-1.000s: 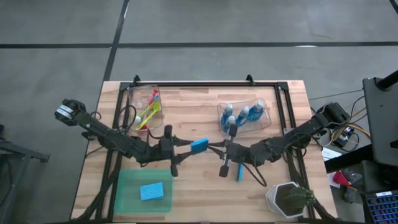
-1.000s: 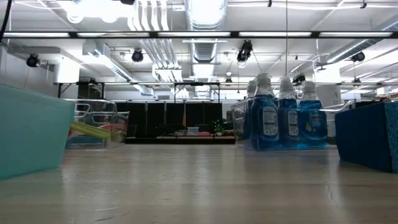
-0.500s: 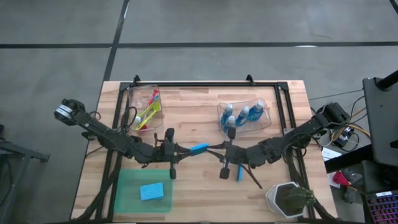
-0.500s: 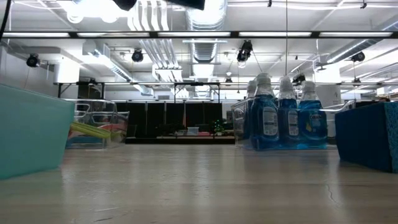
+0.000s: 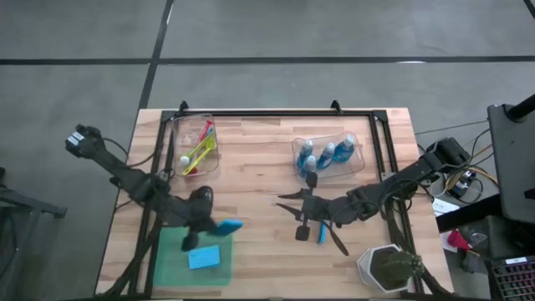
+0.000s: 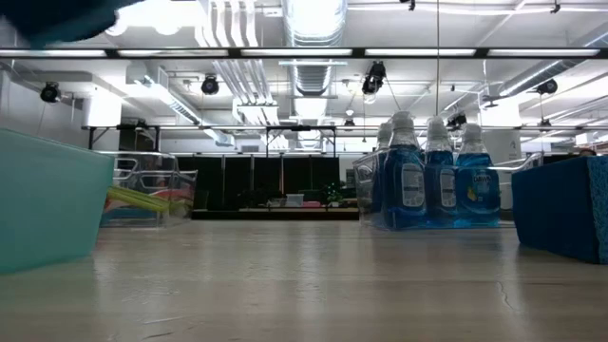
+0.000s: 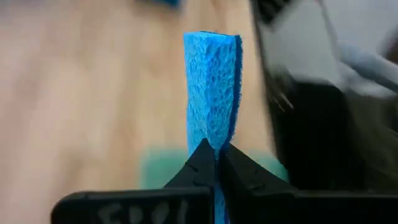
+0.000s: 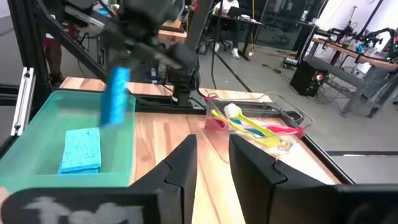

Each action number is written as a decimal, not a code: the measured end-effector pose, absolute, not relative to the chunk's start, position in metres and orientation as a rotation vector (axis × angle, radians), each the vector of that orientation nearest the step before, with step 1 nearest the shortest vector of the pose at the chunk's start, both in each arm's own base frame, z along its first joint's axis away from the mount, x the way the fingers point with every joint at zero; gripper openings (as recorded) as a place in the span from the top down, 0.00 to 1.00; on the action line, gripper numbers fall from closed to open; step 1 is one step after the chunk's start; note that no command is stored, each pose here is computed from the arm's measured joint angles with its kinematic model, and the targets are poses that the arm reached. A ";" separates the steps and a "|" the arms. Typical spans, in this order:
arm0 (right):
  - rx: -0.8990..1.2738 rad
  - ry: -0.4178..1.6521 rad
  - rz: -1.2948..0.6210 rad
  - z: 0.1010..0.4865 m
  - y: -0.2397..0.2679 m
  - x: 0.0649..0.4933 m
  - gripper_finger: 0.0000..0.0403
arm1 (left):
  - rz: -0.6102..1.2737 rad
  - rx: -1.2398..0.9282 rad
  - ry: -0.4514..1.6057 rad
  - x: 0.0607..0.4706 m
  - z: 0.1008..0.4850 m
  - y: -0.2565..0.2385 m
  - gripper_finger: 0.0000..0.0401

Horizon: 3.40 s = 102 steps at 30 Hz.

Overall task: Pick & Place Kitchen Sink Supplies
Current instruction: Stack the blue sponge on top of the blue sponge in the green bin

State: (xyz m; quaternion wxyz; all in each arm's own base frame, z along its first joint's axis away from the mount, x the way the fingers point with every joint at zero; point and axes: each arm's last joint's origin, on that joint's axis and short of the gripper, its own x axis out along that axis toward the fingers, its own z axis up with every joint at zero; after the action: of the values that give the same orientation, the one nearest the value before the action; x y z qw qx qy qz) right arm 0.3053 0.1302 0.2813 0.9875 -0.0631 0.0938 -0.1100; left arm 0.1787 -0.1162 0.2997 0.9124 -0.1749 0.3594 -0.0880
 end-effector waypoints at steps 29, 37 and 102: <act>-0.118 0.188 -0.224 0.281 0.130 0.305 0.85 | -0.532 -0.764 1.349 0.182 0.196 -0.142 0.98; -0.096 0.185 -0.226 0.281 0.130 0.305 0.87 | -0.513 -0.743 1.357 0.189 0.187 -0.141 0.98; 0.043 0.200 -0.265 0.276 0.122 0.307 0.78 | -0.471 -0.772 1.417 0.189 0.184 -0.124 0.64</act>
State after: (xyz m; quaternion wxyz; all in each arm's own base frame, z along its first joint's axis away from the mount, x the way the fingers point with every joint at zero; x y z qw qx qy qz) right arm 0.3071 0.1221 0.2759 0.9861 0.0215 0.0994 -0.1317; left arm 0.1891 -0.1240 0.1841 0.6673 -0.3420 0.6279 -0.2085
